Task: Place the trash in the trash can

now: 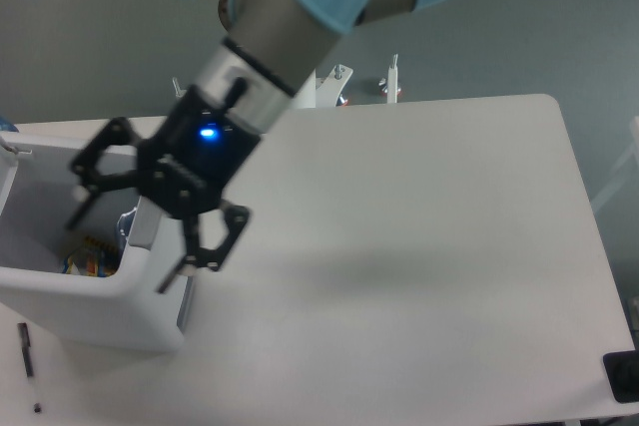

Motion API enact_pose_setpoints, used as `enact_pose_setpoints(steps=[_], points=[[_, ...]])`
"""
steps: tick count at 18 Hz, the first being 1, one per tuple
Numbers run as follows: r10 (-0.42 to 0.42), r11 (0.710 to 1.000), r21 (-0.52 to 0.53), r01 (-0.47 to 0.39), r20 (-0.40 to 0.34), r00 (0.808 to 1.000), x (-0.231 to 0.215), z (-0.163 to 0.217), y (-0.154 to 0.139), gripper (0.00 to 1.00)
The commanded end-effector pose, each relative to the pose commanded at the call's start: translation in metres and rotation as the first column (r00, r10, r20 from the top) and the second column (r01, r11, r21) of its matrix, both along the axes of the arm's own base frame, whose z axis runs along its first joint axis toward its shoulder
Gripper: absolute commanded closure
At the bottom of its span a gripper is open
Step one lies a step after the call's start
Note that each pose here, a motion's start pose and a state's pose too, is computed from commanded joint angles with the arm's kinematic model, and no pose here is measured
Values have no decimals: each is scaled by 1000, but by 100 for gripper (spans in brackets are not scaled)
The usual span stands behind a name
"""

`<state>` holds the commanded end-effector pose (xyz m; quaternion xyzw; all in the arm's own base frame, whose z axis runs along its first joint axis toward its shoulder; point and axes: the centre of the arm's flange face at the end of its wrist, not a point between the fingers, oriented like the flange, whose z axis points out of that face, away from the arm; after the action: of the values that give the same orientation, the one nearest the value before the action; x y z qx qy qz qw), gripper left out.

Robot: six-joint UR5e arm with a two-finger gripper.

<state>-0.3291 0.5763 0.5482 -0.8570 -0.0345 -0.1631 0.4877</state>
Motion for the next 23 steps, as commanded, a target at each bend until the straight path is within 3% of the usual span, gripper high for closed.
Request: enact_pose_setpoints(steps=[6,10,12,14,16,19,23], points=[[29,999,21,-27,-92,995,-46,-3,-28,0],[43,999,12,-42,-94,995,-59,-12,-38,0],[64,998,-23,-67,-108,992,-61,-22,-42,0],[92,990,-86,-108,-176,980,-65,-32,-48,0],[137,963,-198,-184,-231,963,-83,-69,-65,0],[124,904,-360,-231,-298,947,-109,-130,-104,0],[86,834,-491,-250,-331,940,-130,-149,-122,0]])
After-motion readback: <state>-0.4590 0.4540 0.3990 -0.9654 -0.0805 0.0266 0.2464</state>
